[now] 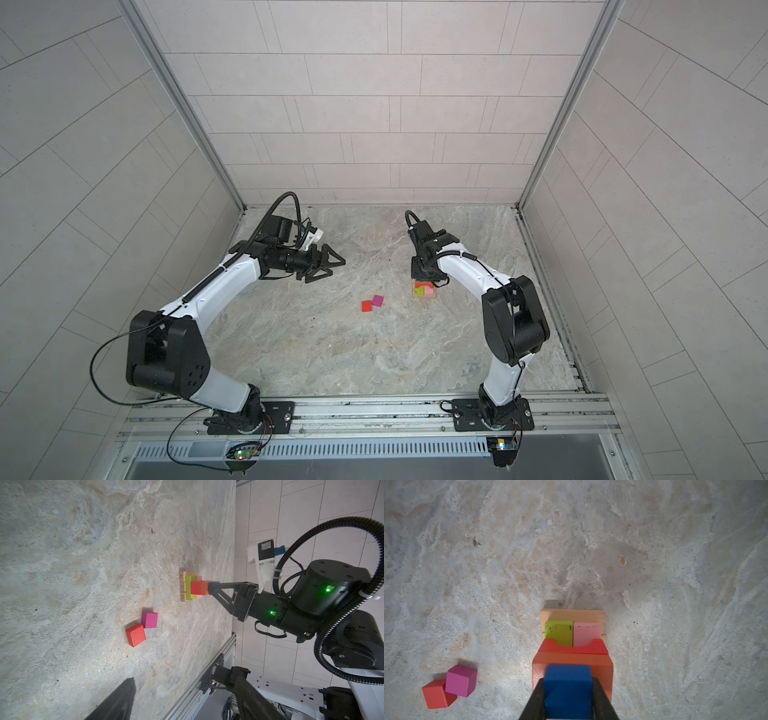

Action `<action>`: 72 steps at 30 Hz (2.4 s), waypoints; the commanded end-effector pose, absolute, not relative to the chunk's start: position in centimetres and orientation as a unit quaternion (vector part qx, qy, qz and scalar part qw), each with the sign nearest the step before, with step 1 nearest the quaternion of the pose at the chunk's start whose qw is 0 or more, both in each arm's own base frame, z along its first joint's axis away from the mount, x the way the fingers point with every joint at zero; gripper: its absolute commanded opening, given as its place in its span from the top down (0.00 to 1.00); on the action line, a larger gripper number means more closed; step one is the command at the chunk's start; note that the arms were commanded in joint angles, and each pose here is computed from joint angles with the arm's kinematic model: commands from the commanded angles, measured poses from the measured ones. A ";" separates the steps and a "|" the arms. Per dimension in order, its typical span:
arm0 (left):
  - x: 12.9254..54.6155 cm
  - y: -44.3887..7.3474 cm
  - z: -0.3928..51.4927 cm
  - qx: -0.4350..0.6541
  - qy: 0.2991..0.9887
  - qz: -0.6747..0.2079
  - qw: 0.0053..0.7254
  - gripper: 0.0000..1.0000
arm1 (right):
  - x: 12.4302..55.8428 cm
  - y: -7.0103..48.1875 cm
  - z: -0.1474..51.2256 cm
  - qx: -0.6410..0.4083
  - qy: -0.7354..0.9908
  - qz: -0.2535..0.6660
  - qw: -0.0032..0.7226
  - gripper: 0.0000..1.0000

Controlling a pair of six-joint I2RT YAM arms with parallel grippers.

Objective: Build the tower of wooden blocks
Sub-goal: 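Lower the blue cube onto the orange block and open the right gripper, then raise the right gripper and move it toward the magenta and red cubes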

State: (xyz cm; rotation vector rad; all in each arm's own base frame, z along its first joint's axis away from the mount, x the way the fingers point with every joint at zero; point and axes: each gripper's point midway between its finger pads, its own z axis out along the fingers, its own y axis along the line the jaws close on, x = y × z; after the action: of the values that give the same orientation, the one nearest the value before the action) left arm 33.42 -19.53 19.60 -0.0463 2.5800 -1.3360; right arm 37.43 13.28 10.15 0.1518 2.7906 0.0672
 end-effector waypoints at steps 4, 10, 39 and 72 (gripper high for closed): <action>33.2 -19.4 20.2 -0.007 0.878 -0.462 0.128 0.18 | 37.1 12.6 10.0 0.062 0.984 0.014 0.169 0.67; 33.2 -19.4 20.2 -0.007 0.878 -0.462 0.128 0.18 | 37.2 12.7 10.1 0.060 0.983 0.016 0.171 0.65; 33.2 -19.3 20.2 -0.010 0.878 -0.460 0.129 0.18 | 36.9 15.0 16.3 -0.001 0.969 0.085 0.234 0.55; 32.2 -18.2 19.2 -0.023 0.876 -0.463 0.133 0.18 | 34.1 26.7 10.9 -0.316 0.929 0.066 0.182 0.42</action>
State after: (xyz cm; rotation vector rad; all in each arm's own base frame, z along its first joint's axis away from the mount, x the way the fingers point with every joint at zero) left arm 31.99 -18.43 18.67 -0.0777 2.5727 -1.3290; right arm 33.54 26.17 10.62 -0.8414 2.6581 0.2072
